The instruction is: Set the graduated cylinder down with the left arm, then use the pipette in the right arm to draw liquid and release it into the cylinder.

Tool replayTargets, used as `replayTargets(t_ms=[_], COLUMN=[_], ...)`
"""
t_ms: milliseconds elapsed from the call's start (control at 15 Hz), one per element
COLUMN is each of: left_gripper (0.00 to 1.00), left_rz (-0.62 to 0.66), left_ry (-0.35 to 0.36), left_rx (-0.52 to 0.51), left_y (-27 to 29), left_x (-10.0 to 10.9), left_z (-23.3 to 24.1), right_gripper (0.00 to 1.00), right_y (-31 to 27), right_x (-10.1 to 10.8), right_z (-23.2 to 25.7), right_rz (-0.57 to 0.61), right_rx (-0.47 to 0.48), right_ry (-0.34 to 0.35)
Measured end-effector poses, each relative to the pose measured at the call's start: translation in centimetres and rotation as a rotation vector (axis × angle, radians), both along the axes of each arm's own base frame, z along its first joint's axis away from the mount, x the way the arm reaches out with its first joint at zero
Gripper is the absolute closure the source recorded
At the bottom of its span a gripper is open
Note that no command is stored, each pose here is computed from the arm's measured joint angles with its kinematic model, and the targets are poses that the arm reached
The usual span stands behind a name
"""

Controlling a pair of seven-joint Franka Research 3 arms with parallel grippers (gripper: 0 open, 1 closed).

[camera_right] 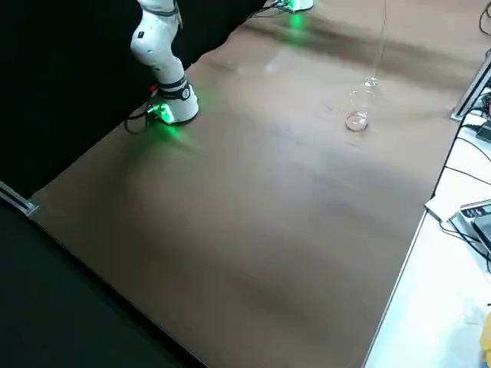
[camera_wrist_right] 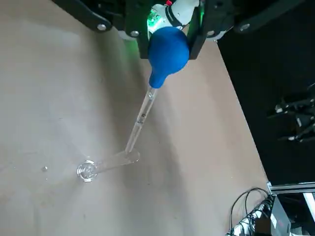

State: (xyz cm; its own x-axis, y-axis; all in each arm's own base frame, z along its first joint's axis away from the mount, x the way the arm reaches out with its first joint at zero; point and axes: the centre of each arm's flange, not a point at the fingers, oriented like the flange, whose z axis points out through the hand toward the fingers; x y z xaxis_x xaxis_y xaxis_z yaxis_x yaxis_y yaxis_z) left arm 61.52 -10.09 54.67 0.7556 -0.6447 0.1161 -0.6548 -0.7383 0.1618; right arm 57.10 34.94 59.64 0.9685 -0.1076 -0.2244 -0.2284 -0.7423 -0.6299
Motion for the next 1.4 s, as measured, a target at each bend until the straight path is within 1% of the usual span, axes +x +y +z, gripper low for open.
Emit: replayTargets(t_ms=[200,267,400,467,667,867,1000,1200,1400], left_gripper=[0.00,0.00,0.00,0.00,0.00,0.00,0.00,0.00,0.00], left_rz=[0.241,0.315,0.401,0.424,0.501,0.528,0.539,0.620,0.628], left_ry=[0.095,0.110,0.111,0.106,0.050,0.026,0.045,0.075,0.107], left_rx=[0.050,0.072,0.128,0.158,0.240,0.250,0.259,0.271,0.287], left_y=[0.2,0.3,0.7,0.9,1.5,1.7,1.8,1.6,1.6], left_x=[-2.4,-3.0,-3.9,-4.4,-6.0,-7.0,-7.2,-7.3,-7.5], left_z=[2.3,2.9,4.1,4.8,7.4,9.0,8.7,7.9,7.1], right_gripper=[0.64,0.64,0.63,0.63,0.64,0.63,0.63,0.63,0.63], right_y=[0.9,1.1,1.4,1.6,2.1,2.3,2.3,2.3,2.7], right_x=[-0.3,-0.3,-0.4,-0.4,-0.6,-0.7,-0.6,-0.6,-0.8], right_z=[0.2,0.2,0.3,0.4,0.4,0.1,-0.2,-0.4,-0.9], right_rz=[-0.006,-0.009,-0.014,-0.016,-0.013,-0.009,-0.008,-0.005,0.004], right_rx=[0.007,0.009,0.014,0.016,0.017,0.012,0.007,-0.013,-0.021], right_ry=[-0.012,-0.016,-0.027,-0.032,-0.035,-0.032,-0.032,-0.039,-0.036])
